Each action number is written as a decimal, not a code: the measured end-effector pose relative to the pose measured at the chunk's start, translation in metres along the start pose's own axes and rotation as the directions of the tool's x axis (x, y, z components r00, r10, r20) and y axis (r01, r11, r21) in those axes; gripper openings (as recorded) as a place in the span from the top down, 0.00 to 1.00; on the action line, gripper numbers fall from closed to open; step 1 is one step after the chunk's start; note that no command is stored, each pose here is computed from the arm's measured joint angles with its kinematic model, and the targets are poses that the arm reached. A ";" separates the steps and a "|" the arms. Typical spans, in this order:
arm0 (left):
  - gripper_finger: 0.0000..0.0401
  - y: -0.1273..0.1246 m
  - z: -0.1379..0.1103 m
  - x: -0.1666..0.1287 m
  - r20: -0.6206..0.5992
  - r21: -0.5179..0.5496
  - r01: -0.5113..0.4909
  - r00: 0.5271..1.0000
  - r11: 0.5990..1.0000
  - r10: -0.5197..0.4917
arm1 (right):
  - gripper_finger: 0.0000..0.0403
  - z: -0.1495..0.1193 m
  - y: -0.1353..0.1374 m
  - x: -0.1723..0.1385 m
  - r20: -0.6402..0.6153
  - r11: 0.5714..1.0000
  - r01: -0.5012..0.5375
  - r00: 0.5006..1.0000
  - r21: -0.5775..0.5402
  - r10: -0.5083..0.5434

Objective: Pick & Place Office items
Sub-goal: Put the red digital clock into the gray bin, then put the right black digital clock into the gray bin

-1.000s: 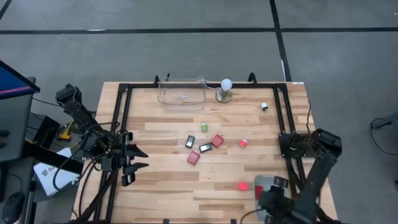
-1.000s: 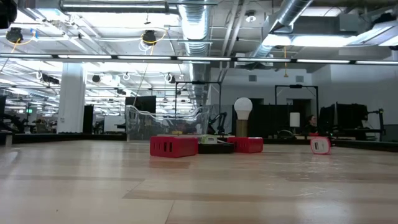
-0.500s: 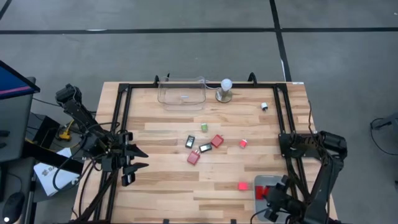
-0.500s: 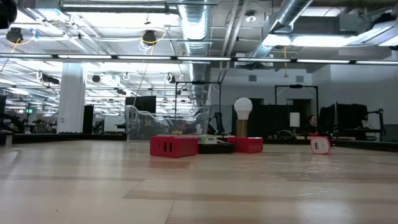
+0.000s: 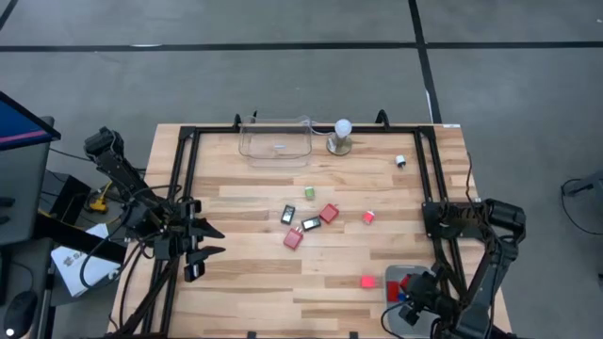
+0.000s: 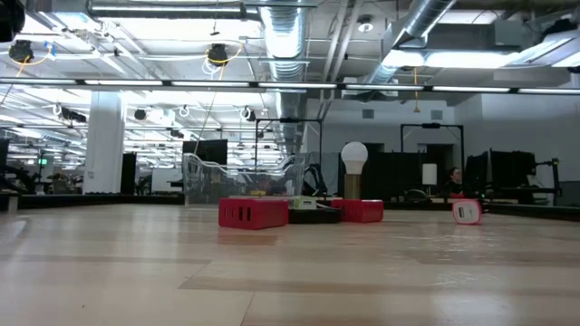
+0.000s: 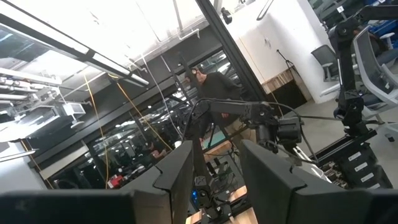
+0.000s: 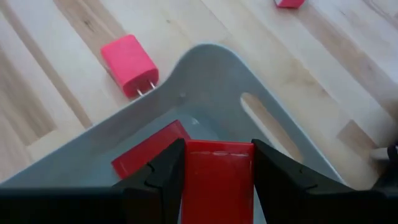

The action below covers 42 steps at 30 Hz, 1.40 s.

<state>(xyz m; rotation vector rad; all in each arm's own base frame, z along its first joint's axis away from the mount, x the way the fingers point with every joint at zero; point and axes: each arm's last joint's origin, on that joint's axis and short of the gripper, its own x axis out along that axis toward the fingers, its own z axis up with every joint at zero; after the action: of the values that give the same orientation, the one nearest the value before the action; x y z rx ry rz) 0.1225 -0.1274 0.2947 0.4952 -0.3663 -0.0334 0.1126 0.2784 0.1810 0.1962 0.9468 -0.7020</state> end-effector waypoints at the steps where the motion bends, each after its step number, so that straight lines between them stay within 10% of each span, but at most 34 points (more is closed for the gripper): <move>1: 0.68 0.000 0.000 0.000 0.000 0.000 0.000 1.000 1.000 0.000 | 0.62 0.001 0.000 0.000 -0.001 1.000 0.002 1.000 -0.004 -0.002; 26: 0.68 0.000 0.000 0.000 0.000 -0.001 0.000 1.000 1.000 0.000 | 0.51 0.011 -0.002 0.001 0.067 0.996 0.044 0.997 -0.081 -0.038; 42: 0.68 0.009 -0.010 0.008 -0.082 -0.037 -0.101 0.992 0.994 0.098 | 0.51 0.137 0.020 0.017 0.237 0.908 0.085 0.971 -0.411 0.017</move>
<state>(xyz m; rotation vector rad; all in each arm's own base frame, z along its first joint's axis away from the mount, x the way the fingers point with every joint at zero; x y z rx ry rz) 0.1328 -0.1161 0.2934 0.4361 -0.3108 0.0751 0.2244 0.2246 0.2446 -0.2818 0.8506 -0.5239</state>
